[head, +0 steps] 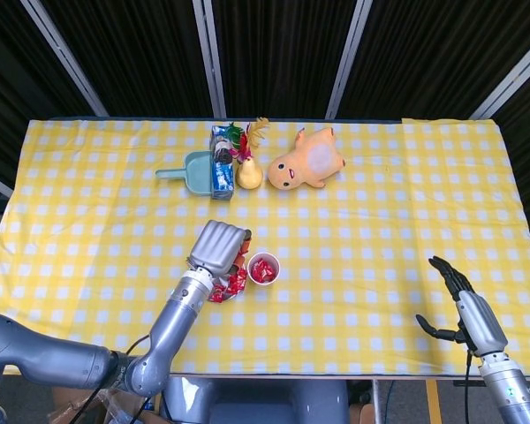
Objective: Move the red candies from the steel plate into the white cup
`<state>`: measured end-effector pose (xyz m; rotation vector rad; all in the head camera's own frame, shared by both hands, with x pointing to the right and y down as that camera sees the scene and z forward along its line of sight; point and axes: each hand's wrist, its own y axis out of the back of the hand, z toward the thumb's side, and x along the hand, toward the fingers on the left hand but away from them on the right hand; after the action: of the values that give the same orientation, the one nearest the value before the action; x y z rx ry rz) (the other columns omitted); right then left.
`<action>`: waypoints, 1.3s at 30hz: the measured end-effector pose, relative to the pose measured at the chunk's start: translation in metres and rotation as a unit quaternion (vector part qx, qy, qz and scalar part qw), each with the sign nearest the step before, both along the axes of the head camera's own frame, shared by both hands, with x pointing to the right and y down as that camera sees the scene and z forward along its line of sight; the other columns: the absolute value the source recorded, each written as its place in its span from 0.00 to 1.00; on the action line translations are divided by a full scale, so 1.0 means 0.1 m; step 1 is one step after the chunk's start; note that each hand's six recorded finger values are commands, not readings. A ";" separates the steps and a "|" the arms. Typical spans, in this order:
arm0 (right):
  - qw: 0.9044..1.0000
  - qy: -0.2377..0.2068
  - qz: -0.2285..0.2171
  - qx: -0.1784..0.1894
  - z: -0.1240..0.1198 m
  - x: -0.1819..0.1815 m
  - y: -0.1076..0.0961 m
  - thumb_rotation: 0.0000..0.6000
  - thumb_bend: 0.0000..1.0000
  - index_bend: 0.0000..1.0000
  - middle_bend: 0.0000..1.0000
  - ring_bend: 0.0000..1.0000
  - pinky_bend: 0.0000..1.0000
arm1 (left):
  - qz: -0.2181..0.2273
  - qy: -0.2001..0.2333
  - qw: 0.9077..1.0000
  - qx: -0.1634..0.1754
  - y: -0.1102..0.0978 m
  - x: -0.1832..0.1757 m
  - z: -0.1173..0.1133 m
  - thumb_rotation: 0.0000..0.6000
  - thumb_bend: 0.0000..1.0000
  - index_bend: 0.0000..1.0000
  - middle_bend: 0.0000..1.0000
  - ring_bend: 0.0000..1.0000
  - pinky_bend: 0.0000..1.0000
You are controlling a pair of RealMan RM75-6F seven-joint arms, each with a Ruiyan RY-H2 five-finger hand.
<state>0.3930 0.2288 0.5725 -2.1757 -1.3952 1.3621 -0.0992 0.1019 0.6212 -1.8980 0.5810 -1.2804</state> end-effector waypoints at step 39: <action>1.000 -0.005 0.002 -0.004 0.00 0.01 0.00 1.00 0.36 0.00 0.00 0.00 0.00 | 0.029 0.013 0.999 0.000 0.19 0.65 0.21 1.00 0.29 0.38 0.42 0.83 0.90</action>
<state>0.3936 0.2285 0.5726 -2.1891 -1.4002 1.3617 -0.0342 0.1213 0.6426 -1.9191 0.5356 -1.2206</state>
